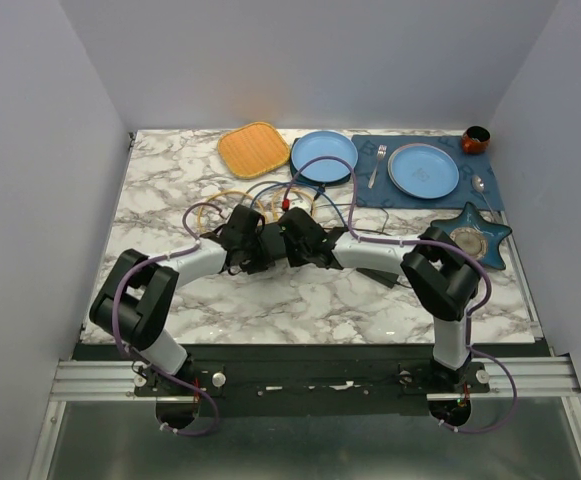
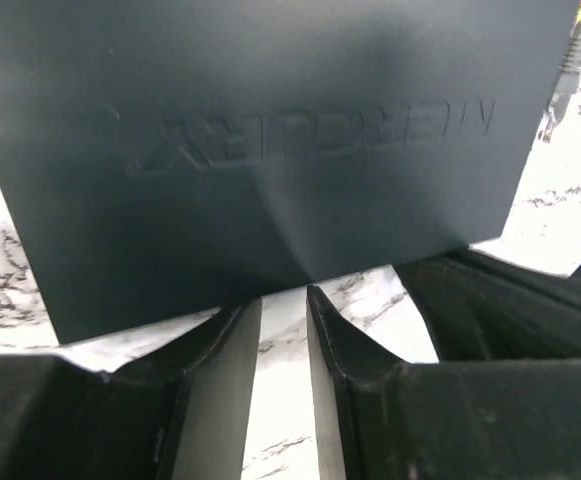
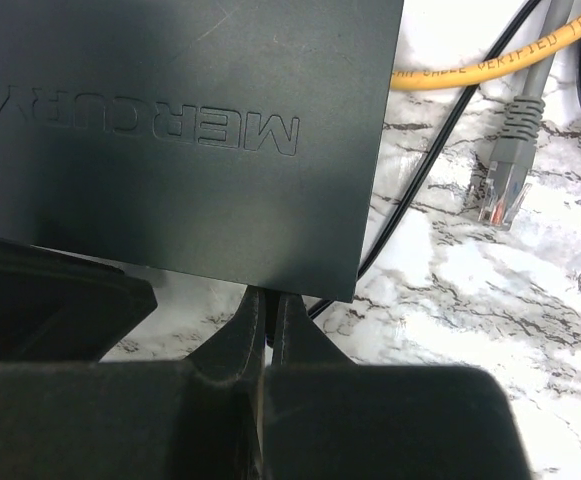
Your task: Pull the plug from the switch port
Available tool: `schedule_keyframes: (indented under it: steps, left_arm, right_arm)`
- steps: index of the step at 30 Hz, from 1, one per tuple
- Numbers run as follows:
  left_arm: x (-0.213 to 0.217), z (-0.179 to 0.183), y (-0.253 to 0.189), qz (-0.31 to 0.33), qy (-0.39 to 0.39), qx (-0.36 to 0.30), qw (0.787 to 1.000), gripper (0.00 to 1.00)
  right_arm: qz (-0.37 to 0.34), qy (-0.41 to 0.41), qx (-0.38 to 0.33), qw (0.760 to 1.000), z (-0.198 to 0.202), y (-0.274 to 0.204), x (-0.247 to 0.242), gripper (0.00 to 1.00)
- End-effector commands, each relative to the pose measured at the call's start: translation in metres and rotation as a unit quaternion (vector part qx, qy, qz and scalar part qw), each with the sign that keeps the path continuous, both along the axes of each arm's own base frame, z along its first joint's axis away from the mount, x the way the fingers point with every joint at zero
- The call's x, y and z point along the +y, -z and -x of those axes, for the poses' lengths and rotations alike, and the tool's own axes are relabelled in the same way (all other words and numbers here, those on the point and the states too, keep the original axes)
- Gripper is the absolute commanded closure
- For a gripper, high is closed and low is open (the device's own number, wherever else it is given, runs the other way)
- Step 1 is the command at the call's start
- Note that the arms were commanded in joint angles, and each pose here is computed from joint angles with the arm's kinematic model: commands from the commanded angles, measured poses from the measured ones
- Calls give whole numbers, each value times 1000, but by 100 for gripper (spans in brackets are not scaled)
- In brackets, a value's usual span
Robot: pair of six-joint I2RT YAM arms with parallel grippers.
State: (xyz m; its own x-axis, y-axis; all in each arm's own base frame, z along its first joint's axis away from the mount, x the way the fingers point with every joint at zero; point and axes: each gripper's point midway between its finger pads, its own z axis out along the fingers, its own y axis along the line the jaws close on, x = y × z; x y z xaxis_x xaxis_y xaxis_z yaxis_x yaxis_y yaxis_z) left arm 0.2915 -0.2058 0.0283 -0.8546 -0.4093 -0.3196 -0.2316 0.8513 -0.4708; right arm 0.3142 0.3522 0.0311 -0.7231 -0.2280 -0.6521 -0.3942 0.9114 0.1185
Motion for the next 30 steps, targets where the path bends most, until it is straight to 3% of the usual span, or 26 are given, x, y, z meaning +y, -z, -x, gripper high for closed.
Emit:
schedule_keyframes:
  steps: [1,14,21,30]
  left_arm:
    - [-3,-14,-7,3,-15,-17,1000,62]
    - [-7,-56,-70,22,-42,-104,993,62]
    - [-21,-57,-23,29,-34,-37,998,64]
    - [-23,-44,20,38,-52,18,998,81]
  right_arm:
    - [-3,-22,13,1000,14,-2,-3,99]
    - [-1,-22,28,999,22,10,-8,99]
    - [-5,-21,40,999,29,15,-10,99]
    - [-4,-25,48,999,38,21,-17,99]
